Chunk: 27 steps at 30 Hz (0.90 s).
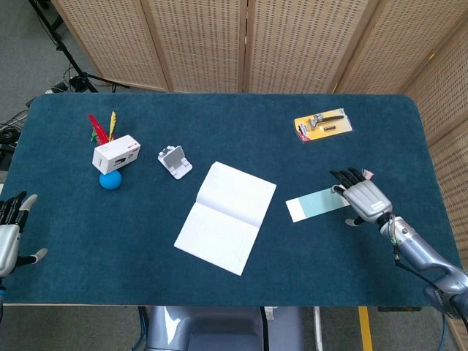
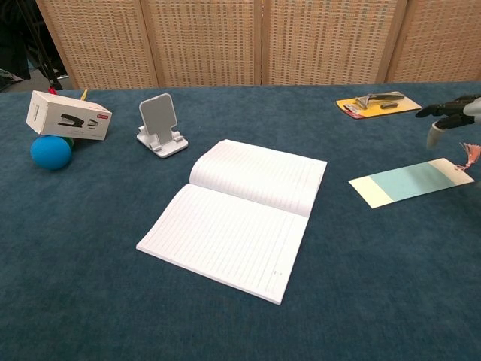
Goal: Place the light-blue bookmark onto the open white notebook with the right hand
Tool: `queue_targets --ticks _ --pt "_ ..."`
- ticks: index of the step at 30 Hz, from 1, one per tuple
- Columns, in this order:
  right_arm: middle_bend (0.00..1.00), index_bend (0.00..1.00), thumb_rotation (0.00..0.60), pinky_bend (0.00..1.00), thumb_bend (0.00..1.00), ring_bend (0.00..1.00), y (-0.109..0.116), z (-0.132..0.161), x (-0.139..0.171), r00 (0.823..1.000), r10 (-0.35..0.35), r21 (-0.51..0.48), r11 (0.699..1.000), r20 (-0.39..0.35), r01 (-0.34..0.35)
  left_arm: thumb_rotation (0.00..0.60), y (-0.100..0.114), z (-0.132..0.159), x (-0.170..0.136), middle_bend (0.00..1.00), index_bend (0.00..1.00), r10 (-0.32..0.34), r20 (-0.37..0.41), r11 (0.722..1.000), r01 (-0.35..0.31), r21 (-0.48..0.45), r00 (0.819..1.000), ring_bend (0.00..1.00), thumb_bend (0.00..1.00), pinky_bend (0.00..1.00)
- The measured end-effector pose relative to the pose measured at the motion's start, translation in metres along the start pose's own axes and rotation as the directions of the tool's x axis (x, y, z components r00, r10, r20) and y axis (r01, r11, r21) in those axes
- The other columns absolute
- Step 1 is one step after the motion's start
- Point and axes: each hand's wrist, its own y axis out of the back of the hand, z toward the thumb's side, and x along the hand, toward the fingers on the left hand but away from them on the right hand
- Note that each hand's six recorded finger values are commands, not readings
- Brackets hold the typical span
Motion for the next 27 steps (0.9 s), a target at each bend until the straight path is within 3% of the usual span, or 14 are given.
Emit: queue_targets --ticks 10,16,27 --pt "0.00 0.28 0.600 0.00 0.00 0.00 -0.005 0.022 -0.033 0.994 0.074 0.045 0.997 -0.082 -0.070 0.600 -0.003 0.001 0.006 0.00 0.00 -0.015 0.001 1.000 0.015 0.003 1.000 0.00 0.00 0.00" --pt "0.00 0.28 0.600 0.00 0.00 0.00 -0.008 0.032 -0.044 0.991 0.082 0.084 0.994 -0.107 -0.073 0.600 -0.004 0.002 0.006 0.00 0.00 -0.016 0.004 1.000 0.016 0.003 1.000 0.00 0.00 0.00" --pt "0.00 0.28 0.600 0.00 0.00 0.00 -0.003 0.036 -0.061 0.993 0.082 0.081 0.994 -0.088 -0.075 0.600 -0.004 0.001 0.007 0.00 0.00 -0.021 0.001 1.000 0.021 0.001 1.000 0.00 0.00 0.00"
